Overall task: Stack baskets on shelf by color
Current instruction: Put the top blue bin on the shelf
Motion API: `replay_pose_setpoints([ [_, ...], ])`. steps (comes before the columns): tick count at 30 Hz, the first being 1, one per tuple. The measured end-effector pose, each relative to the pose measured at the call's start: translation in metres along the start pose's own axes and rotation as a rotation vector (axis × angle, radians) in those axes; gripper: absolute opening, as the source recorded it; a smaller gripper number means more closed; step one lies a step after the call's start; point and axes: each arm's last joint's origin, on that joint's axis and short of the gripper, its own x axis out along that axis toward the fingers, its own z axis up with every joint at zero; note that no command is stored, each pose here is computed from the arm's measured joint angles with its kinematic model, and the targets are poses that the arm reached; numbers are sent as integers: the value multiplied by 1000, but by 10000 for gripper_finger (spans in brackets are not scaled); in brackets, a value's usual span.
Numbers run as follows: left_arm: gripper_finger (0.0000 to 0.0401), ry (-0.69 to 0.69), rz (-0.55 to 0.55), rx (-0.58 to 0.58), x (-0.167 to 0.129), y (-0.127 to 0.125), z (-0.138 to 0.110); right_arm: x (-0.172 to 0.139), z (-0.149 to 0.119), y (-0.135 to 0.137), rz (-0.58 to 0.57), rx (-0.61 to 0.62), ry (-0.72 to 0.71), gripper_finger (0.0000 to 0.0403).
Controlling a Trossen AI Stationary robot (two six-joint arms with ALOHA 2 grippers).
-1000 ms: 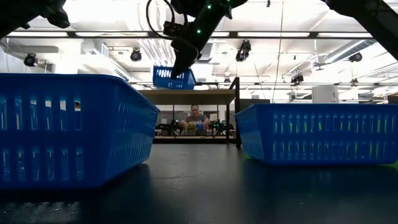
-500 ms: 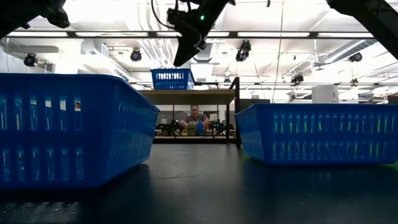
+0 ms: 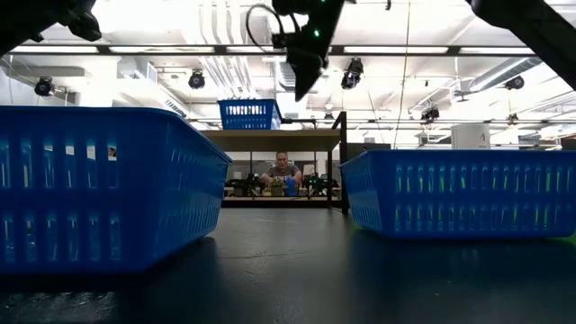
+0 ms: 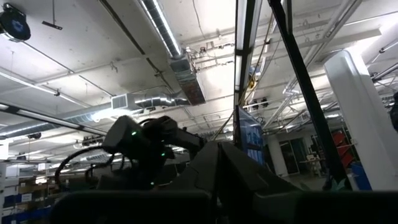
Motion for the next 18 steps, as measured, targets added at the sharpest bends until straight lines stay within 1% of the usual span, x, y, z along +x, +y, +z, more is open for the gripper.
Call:
replay_pose_setpoints([
  [2, 0, 0, 0, 0, 0, 0, 0, 11, -6, -9, 44, 20, 13, 45],
  [5, 0, 0, 0, 0, 0, 0, 0, 25, -9, -15, 93, 42, -14, 16],
  [8, 0, 1, 0, 0, 0, 0, 0, 34, -5, -16, 95, 32, -76, 10],
  [12, 0, 1, 0, 1, 0, 0, 0, 41, 6, -14, 142, 24, -222, 9],
  [14, 0, 0, 0, 3, 0, 0, 0, 43, 11, -15, 141, 33, -289, 9],
  [16, 0, -1, 1, 3, 0, 0, 0, 43, 14, -16, 134, 37, -320, 9],
  [18, 0, -4, 2, 3, 0, 0, 0, 43, 13, -15, 140, 35, -305, 9],
])
